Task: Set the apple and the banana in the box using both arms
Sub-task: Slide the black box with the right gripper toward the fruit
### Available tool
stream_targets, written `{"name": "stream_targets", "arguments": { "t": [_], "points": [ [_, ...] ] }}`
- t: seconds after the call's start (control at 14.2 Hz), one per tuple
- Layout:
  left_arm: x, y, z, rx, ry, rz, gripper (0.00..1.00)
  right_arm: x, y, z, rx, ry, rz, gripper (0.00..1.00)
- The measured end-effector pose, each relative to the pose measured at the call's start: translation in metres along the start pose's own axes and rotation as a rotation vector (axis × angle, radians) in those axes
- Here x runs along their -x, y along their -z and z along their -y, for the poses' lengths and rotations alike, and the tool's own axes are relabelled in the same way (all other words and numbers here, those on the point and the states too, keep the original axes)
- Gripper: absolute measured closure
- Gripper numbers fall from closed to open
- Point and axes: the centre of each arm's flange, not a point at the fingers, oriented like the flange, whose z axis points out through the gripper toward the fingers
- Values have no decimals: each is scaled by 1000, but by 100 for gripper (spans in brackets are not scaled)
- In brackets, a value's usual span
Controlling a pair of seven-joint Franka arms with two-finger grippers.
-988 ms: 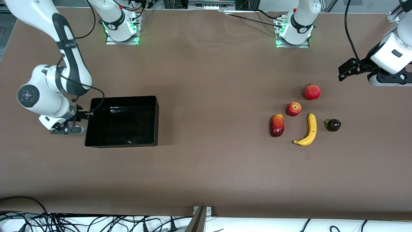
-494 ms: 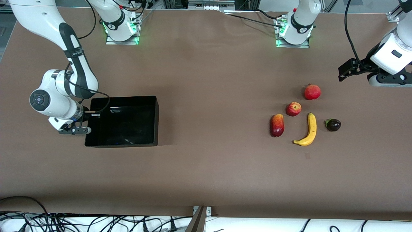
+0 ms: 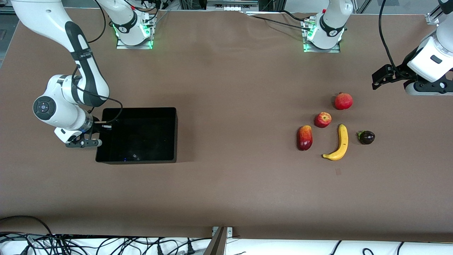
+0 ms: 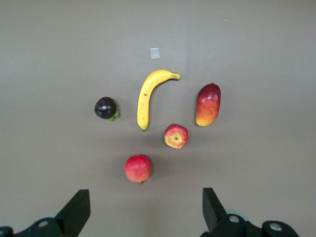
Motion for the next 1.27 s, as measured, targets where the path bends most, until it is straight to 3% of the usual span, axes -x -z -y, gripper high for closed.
{"name": "stream_targets", "arguments": {
  "t": [0.49, 0.71, 0.92, 1.06, 1.27],
  "points": [
    [0, 0, 0, 0, 0, 0, 0, -33, 91, 170, -101, 156, -3, 97],
    [0, 0, 0, 0, 0, 1, 0, -27, 74, 257, -160, 135, 30, 97],
    [0, -1, 0, -1, 0, 8, 0, -14, 50, 367, -155, 67, 47, 97],
    [2, -7, 0, -3, 0, 44, 0, -2, 31, 423, -152, 32, 42, 97],
    [-1, -43, -2, -12, -4, 191, 0, 10, -4, 463, -151, -24, 25, 97]
  ]
}}
